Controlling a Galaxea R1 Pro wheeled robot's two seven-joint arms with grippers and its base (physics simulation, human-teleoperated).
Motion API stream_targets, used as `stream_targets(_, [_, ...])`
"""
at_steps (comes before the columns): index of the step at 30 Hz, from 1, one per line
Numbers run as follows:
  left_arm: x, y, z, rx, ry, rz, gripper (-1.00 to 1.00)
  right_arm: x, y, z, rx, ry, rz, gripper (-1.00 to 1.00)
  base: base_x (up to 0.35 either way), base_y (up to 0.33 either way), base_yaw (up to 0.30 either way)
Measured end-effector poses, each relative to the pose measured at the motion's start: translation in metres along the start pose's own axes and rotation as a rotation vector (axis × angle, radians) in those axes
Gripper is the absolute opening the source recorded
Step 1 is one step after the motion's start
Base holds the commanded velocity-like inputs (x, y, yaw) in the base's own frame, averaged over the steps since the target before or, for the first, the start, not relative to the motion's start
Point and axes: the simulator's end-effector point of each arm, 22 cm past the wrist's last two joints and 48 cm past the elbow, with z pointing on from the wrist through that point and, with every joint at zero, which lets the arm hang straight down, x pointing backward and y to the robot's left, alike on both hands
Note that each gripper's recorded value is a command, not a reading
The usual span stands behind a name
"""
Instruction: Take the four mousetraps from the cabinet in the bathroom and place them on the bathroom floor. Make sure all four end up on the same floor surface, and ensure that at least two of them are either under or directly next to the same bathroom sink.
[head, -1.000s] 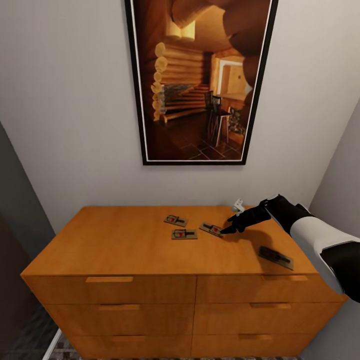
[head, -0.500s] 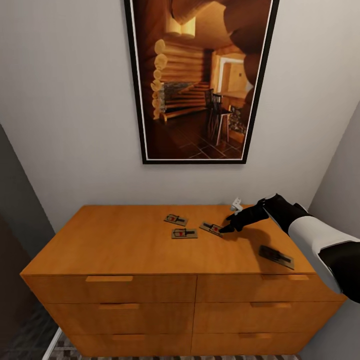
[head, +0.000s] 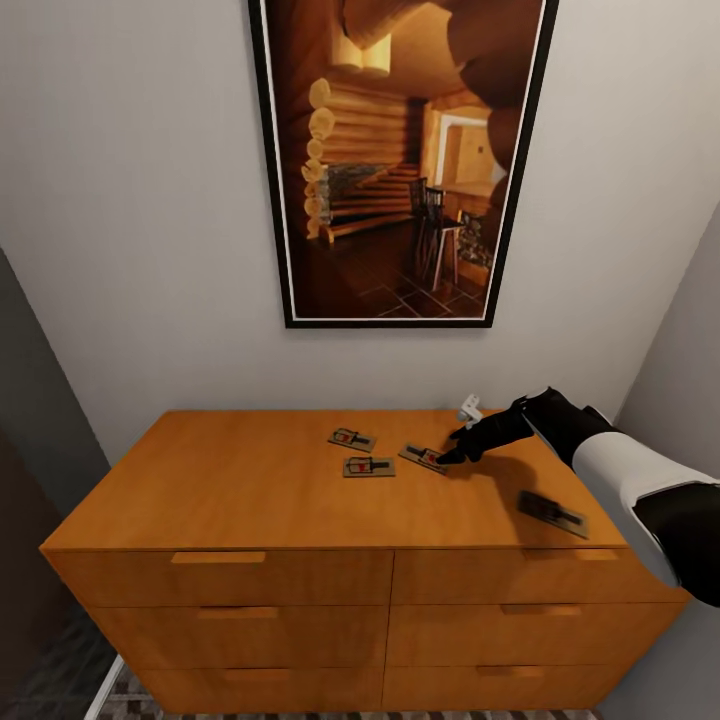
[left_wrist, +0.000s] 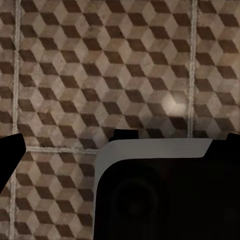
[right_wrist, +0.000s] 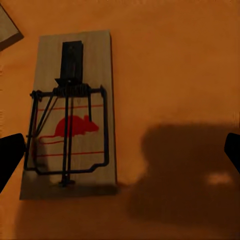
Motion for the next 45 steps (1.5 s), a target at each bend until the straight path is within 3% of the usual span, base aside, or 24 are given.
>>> stream_targets(17, [0.0, 0.0, 0.0, 0.0, 0.0, 0.0, 1.0, -0.011, 0.009, 0.014, 0.002, 0.002, -0.022, 1.0, -0.004, 0.0, 0.0])
stream_targets(45, [0.0, 0.0, 0.0, 0.0, 0.0, 0.001, 1.0, 0.001, 0.004, 0.014, 0.024, 0.049, -0.042, 1.0, -0.025, 0.008, 0.0])
